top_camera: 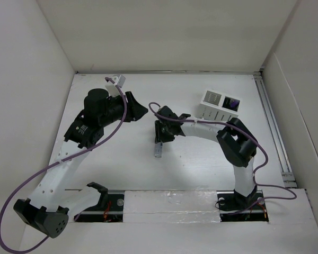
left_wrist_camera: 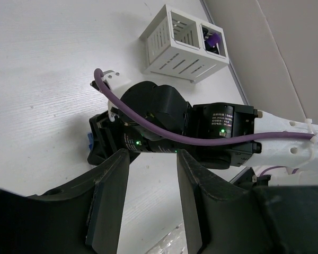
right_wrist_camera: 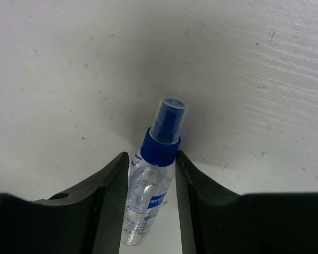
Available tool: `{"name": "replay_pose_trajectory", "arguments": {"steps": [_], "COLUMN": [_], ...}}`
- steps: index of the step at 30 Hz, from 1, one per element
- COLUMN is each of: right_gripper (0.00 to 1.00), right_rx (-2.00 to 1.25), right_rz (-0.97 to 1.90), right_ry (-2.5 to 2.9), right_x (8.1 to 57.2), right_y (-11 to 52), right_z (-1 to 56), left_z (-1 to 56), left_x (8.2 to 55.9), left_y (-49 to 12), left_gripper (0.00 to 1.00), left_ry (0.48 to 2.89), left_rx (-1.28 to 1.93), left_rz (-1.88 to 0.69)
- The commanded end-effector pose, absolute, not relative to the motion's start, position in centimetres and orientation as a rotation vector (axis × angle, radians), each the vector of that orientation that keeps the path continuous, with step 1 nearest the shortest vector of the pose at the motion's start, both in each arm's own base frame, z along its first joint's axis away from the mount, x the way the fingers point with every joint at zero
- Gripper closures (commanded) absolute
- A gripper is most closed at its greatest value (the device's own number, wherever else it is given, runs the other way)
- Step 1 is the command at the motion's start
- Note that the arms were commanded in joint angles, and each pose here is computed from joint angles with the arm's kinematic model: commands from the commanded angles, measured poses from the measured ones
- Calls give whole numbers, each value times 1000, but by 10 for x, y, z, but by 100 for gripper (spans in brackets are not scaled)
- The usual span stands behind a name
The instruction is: Organize the desk
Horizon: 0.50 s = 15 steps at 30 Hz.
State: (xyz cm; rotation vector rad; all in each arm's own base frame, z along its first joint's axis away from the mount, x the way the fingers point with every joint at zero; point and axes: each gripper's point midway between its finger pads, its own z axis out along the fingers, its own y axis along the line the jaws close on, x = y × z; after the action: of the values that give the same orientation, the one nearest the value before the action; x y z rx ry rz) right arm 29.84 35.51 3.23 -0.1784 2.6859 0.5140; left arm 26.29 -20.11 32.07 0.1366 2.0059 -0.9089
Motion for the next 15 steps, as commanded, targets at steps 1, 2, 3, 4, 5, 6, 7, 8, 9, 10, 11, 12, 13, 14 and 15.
{"name": "replay_pose_trajectory", "arguments": {"steps": [1,2,3,4,5,6,7,8,9,10,11,12,13,14,15], "right_gripper": [81,82,82,84,84,85,86,86,86,86,86,86,86,85,86], "right_rx": [-164,-155,-154,-125,-118,-112,-86,-70,-68,-38,-11,-9,21,61,65], "right_rz": [575,567,584,589,619,634,645,652,662,649,632,618,581,549,519], "right_ry": [2640,2600,2574,2547,2503,2478,2449,2417,2380,2329,2313,2272,2236,2193,2160], "right_x": [301,305,307,317,321,326,336,342,345,356,364,368,378,391,399], "right_y": [361,359,360,353,351,349,342,337,331,317,311,299,285,265,251], "right_z": [51,63,74,85,104,115,128,141,158,180,183,201,212,226,235], "left_z": [336,336,337,337,337,338,338,339,338,339,338,339,339,338,339], "left_x": [259,259,259,259,259,259,259,259,260,259,259,259,259,259,259], "left_y": [-201,-201,-202,-202,-203,-203,-203,-204,-204,-205,-206,-206,-207,-206,-206], "left_gripper": [63,63,63,63,63,63,63,63,63,63,63,63,63,63,63], "left_ry": [1950,1953,1950,1950,1949,1948,1948,1941,1943,1941,1943,1942,1942,1946,1945], "left_rx": [161,161,162,161,162,159,158,157,154,152,149,150,150,148,146], "left_rz": [-928,-931,-934,-937,-941,-948,-949,-954,-956,-967,-969,-973,-978,-976,-977]}}
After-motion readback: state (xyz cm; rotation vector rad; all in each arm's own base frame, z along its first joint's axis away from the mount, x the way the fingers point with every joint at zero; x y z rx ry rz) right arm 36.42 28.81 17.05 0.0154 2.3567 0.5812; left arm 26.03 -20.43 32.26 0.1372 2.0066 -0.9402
